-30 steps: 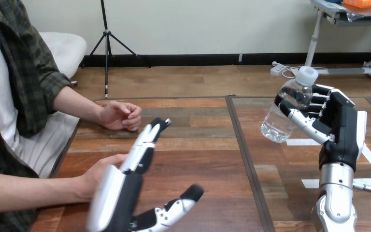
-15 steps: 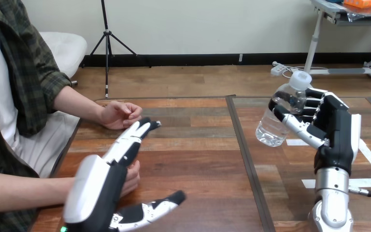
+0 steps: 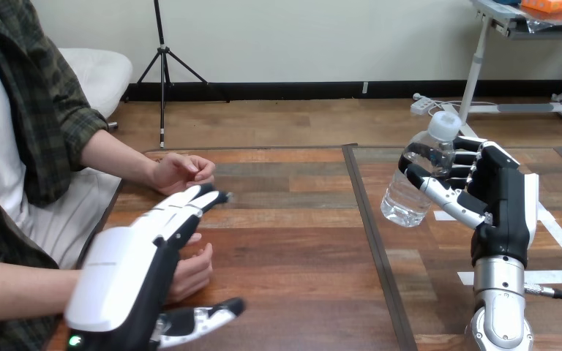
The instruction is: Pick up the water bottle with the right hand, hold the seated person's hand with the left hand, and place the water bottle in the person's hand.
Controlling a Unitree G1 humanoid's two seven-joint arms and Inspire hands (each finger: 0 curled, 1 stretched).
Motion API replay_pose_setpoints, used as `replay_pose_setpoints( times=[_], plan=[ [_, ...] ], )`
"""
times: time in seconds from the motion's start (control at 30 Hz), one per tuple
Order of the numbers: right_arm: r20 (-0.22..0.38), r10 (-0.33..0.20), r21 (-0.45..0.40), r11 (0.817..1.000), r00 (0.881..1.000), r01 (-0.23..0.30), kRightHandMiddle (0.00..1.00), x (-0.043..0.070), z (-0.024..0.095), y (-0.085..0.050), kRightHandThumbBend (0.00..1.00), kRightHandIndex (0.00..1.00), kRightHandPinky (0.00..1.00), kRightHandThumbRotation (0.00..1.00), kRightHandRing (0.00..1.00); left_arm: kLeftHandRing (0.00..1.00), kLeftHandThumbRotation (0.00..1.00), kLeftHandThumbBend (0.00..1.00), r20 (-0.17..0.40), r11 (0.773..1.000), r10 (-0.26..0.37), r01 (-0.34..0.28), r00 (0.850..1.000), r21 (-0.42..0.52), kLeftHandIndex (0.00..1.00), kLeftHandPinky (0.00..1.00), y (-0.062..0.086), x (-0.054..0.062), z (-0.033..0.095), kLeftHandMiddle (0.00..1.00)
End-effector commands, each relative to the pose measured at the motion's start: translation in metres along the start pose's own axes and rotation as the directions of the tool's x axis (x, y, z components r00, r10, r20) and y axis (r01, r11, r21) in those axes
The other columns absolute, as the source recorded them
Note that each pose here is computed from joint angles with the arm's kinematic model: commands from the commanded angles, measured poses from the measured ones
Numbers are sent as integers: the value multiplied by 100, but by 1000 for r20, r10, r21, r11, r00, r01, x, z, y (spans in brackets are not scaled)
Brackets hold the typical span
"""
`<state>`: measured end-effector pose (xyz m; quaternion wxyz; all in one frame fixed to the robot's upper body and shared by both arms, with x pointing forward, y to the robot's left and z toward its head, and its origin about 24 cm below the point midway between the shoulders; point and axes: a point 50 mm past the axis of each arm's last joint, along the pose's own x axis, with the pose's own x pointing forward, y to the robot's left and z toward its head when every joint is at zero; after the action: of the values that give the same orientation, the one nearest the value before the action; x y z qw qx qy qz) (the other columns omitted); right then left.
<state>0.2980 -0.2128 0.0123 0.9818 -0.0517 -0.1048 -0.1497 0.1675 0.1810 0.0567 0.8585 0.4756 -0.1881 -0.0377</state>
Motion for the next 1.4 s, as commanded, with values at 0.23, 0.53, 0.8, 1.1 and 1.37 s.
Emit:
replay_pose_setpoints(
  times=[0.23, 0.53, 0.8, 1.1, 1.37],
  plan=[
    [148, 14, 10, 1000, 989, -15, 50, 18, 28, 8, 73, 54, 38, 0, 44, 84, 13, 87, -23, 964, 43, -36, 999, 262, 78, 77, 27, 9, -6, 84],
    [151, 17, 9, 1000, 988, -19, 50, 17, 28, 9, 74, 55, 39, 0, 45, 82, 12, 88, -123, 921, -23, 69, 992, 384, 77, 76, 33, 11, -16, 82],
    [153, 26, 22, 999, 988, -30, 50, 15, 28, 11, 73, 55, 39, 0, 45, 82, 14, 86, -215, 881, -77, 167, 974, 442, 79, 78, 37, 13, -23, 82],
    [155, 30, 10, 999, 987, -32, 50, 13, 27, 11, 72, 55, 39, 0, 45, 80, 13, 88, -311, 832, -99, 250, 945, 495, 78, 77, 40, 18, -35, 80],
    [154, 37, 4, 999, 987, -38, 50, 12, 26, 11, 72, 55, 39, 0, 45, 82, 16, 87, -411, 774, -146, 362, 900, 519, 80, 79, 40, 23, -44, 82]
  ],
)
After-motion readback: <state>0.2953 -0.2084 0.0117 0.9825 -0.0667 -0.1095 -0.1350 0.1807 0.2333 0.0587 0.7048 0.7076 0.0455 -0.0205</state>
